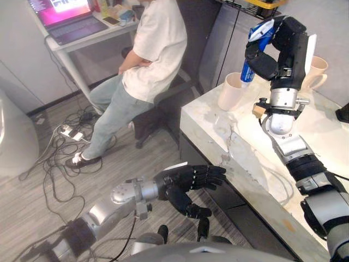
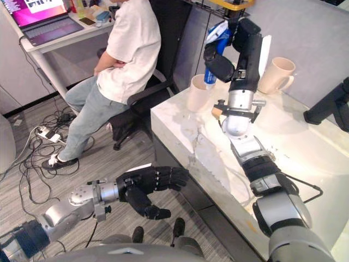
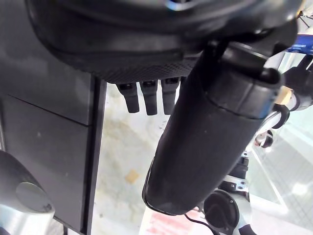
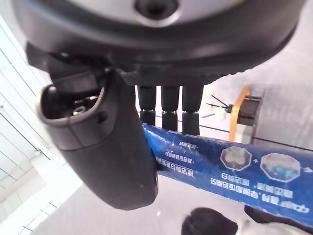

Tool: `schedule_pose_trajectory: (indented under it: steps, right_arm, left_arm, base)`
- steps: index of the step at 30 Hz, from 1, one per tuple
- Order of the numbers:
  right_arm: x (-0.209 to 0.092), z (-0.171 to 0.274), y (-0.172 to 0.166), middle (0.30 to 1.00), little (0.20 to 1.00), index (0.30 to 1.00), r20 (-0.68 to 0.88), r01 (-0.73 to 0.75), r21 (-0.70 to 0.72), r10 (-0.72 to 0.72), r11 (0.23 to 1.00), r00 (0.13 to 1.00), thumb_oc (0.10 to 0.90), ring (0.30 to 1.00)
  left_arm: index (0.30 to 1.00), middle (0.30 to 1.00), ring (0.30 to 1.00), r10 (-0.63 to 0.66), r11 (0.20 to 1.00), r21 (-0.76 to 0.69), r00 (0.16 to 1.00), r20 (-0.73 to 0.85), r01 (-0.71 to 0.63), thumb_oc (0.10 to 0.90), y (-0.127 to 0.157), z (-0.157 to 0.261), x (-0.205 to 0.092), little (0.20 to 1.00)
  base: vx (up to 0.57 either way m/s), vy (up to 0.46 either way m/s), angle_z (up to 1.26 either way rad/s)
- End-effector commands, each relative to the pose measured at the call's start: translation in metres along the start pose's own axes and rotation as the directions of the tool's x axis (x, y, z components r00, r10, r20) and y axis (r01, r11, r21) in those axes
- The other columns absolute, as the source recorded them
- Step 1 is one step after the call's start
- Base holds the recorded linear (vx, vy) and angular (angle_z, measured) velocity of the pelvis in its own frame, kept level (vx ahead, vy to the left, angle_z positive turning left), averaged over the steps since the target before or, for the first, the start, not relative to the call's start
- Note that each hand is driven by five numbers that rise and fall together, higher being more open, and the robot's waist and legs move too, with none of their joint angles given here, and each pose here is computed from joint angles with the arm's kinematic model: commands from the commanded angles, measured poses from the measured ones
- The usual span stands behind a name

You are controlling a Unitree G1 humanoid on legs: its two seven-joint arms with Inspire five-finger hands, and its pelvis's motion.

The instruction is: Organize the bathroom.

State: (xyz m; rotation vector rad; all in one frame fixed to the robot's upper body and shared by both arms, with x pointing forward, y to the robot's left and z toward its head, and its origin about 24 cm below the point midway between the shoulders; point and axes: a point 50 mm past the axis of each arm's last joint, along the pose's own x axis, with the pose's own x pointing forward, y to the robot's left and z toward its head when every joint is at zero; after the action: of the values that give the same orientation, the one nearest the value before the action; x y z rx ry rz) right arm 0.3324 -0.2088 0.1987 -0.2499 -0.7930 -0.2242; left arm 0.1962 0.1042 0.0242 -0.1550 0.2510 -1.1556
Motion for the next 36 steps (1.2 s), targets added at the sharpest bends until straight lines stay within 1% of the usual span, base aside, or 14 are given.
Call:
schedule_pose_trajectory:
  steps: [1, 10, 20, 21, 22, 23, 36]
  right_arm:
    - [0.054, 0.046, -0.006, 0.3, 0.3, 0.3, 0.223, 0.022, 0.083, -0.041, 0.996, 0.974, 0.4, 0.3]
    - [0.059, 0.036, -0.01, 0.3, 0.3, 0.3, 0.181, 0.072, 0.069, -0.083, 0.995, 0.98, 0.4, 0.3]
    - [0.055, 0.032, -0.008, 0.3, 0.3, 0.3, 0.164, 0.06, 0.041, -0.066, 0.997, 0.984, 0.4, 0.3]
    - [0.055, 0.032, -0.007, 0.347, 0.347, 0.347, 0.159, 0.052, 0.041, -0.058, 0.998, 0.986, 0.431, 0.347]
    - [0.055, 0.031, -0.006, 0.599, 0.599, 0.599, 0.15, 0.041, 0.038, -0.046, 0.998, 0.988, 0.599, 0.599]
    - [0.054, 0.031, -0.006, 0.9, 0.9, 0.9, 0.146, 0.042, 0.038, -0.047, 0.998, 0.988, 0.8, 0.9]
    - [0.04, 0.009, -0.006, 0.9, 0.9, 0.9, -0.016, 0.035, -0.004, -0.035, 0.999, 0.999, 0.8, 0.9]
  left_arm:
    - [0.9, 0.9, 0.9, -0.067, 0.998, 0.011, 0.981, 0.184, 0.066, 0.8, -0.012, 0.025, 0.003, 0.9]
    - [0.9, 0.9, 0.9, -0.057, 0.998, -0.001, 0.982, 0.179, 0.058, 0.8, -0.013, 0.02, -0.004, 0.9]
    - [0.9, 0.9, 0.9, -0.057, 0.998, -0.015, 0.982, 0.179, 0.06, 0.8, -0.015, 0.014, -0.009, 0.9]
    - [0.9, 0.9, 0.9, -0.058, 0.998, -0.013, 0.982, 0.181, 0.062, 0.8, -0.015, 0.014, -0.009, 0.9]
    - [0.9, 0.9, 0.9, -0.061, 0.998, -0.009, 0.981, 0.182, 0.064, 0.8, -0.015, 0.014, -0.009, 0.9]
    - [0.9, 0.9, 0.9, -0.062, 0.998, -0.007, 0.981, 0.182, 0.064, 0.8, -0.015, 0.014, -0.009, 0.9]
    - [0.9, 0.9, 0.9, -0.004, 1.0, 0.0, 0.981, 0.195, 0.004, 0.8, -0.011, 0.017, -0.01, 0.9]
  base:
    - [0.07, -0.079, 0.07]
    - [0.06, -0.076, 0.08]
    - [0.04, -0.042, 0.02]
    - [0.0, 0.0, 0.0]
    - [0.0, 0.0, 0.0]
    - [0.0, 0.0, 0.0]
    - [-0.02, 0.033, -0.02]
